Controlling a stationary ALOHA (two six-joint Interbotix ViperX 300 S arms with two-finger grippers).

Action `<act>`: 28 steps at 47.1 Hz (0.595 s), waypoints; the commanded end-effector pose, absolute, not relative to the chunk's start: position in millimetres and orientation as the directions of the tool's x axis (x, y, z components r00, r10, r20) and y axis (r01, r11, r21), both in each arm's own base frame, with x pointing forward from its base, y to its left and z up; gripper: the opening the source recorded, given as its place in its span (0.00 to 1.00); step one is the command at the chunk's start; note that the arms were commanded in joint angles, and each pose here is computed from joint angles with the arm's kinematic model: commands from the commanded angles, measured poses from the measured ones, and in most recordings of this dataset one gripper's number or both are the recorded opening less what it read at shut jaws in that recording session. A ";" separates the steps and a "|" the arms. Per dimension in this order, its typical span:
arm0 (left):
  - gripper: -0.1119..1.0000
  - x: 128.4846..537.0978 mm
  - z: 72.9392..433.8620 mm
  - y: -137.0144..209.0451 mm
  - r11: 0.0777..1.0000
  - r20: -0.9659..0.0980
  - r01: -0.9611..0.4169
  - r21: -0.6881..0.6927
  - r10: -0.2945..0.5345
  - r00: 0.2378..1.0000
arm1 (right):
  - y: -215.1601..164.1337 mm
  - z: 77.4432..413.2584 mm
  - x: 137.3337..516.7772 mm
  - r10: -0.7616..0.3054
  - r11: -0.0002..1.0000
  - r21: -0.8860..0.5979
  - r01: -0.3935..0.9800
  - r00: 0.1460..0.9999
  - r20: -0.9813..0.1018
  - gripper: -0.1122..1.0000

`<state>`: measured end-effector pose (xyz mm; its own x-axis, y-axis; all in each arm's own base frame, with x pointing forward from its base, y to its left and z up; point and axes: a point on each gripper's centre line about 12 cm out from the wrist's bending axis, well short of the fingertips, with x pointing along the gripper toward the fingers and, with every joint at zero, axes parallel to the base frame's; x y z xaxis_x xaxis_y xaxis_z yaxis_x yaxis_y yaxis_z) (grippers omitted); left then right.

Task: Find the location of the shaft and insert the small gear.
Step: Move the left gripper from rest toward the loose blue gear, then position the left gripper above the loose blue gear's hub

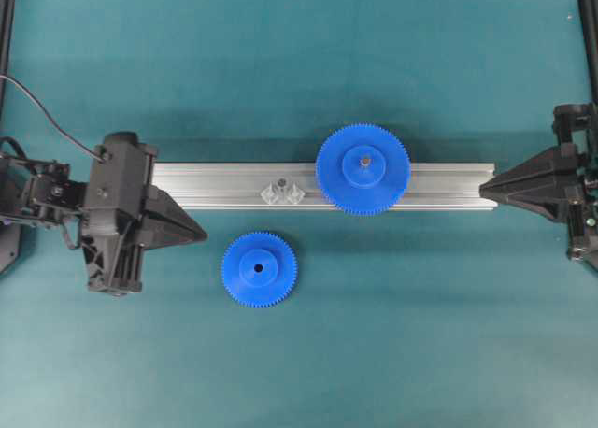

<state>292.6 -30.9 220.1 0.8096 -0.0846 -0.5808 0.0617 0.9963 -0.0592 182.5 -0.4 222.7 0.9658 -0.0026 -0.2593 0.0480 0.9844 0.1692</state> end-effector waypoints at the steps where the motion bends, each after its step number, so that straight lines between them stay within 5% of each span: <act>1: 0.11 300.4 232.2 -33.6 0.996 -0.556 0.070 -0.059 -0.091 0.826 | -1.0 226.7 184.3 -0.006 0.982 0.180 0.052 0.968 -0.249 0.15; 28: 0.11 328.5 227.0 -36.7 0.996 -0.625 0.061 -0.060 -0.085 0.776 | -2.7 223.0 183.2 -0.015 0.982 0.179 0.063 0.966 -0.258 0.15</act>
